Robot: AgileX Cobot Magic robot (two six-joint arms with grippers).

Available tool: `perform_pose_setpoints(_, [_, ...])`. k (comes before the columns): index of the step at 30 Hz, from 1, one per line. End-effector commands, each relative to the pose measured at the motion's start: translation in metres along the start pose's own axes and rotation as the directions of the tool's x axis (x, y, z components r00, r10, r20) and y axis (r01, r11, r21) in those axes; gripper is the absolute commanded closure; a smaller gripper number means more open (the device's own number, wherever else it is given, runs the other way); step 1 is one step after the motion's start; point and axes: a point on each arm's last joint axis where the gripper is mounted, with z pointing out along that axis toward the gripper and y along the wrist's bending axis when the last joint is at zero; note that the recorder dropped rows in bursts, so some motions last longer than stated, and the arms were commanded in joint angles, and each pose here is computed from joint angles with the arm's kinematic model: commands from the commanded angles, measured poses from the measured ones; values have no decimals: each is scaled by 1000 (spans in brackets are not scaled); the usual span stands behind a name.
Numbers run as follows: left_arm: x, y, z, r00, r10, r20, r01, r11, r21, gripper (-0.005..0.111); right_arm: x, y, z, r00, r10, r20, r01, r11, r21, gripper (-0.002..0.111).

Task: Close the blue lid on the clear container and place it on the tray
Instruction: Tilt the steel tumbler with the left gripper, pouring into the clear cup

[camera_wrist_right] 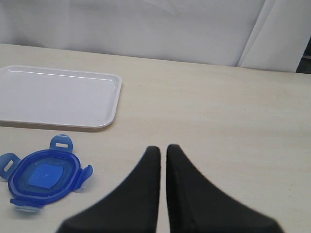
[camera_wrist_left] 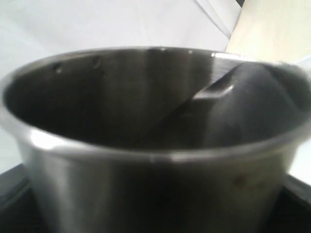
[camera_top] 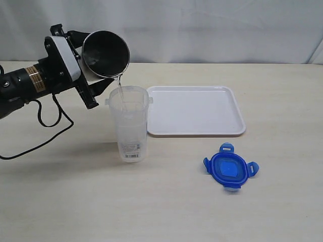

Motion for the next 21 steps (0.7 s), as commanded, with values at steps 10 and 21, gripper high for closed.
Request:
perform_pose_setpoints(10, [-10,12,0,997,63,41,-60,996,-68,107,1,0,0,1000,2,1,-2,1000,7,104])
perform_pose_setpoints(21, [-10,12,0,989,142,33,-139,988,-68,107,1,0,0,1000,2,1,-2,1000,7,104])
